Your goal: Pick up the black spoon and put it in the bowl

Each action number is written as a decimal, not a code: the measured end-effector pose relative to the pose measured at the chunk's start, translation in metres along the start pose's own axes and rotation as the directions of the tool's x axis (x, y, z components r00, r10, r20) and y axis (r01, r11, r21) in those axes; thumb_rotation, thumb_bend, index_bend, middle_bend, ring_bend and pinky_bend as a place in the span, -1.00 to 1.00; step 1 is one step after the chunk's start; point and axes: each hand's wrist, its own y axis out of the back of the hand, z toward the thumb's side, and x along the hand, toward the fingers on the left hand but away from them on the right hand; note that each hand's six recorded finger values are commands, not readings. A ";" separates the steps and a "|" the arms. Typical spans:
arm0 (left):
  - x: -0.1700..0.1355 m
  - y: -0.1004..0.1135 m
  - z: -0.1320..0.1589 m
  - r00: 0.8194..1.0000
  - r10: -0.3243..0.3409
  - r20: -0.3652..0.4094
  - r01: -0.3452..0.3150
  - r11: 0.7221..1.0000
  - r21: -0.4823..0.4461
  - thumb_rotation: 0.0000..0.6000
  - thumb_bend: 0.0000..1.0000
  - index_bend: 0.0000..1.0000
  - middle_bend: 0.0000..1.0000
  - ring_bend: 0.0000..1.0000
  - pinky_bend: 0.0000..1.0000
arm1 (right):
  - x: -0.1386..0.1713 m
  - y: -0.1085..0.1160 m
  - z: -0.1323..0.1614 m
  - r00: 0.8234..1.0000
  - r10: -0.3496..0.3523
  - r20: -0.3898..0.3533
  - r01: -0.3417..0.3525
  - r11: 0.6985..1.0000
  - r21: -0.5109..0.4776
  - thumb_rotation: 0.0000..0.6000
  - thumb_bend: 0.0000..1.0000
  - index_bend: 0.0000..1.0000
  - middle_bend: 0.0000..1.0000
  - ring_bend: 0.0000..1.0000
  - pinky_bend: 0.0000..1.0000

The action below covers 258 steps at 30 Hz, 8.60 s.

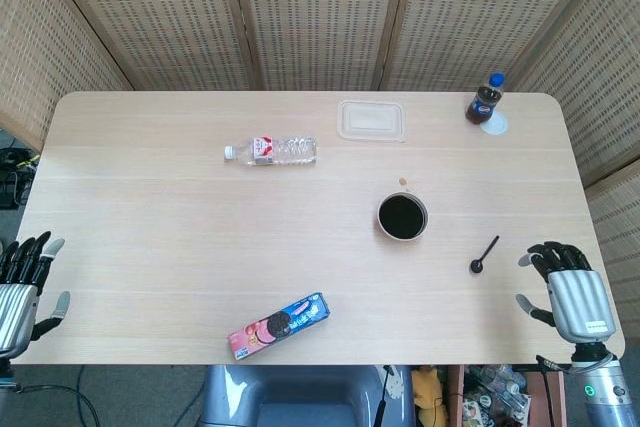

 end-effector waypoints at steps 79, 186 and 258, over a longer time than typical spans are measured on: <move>0.018 0.013 0.012 0.999 -0.002 0.039 0.000 0.998 0.055 1.00 -0.11 -0.86 -0.92 -1.00 -1.00 | -0.092 -0.125 0.012 0.789 0.611 -0.070 -0.599 0.789 0.140 1.00 0.69 -0.35 1.00 1.00 1.00; 0.008 0.007 0.011 0.999 -0.034 0.020 0.033 0.999 0.038 1.00 -0.11 -0.86 -0.94 -1.00 -1.00 | -0.141 -0.142 -0.072 0.731 0.654 0.194 -0.679 0.725 0.112 1.00 0.73 -0.35 1.00 1.00 1.00; 0.009 -0.003 0.012 0.998 -0.063 0.021 0.062 0.998 0.032 1.00 -0.11 -0.86 -0.97 -1.00 -1.00 | -0.106 -0.134 -0.064 0.767 0.630 0.120 -0.641 0.748 0.170 1.00 0.73 -0.35 1.00 1.00 1.00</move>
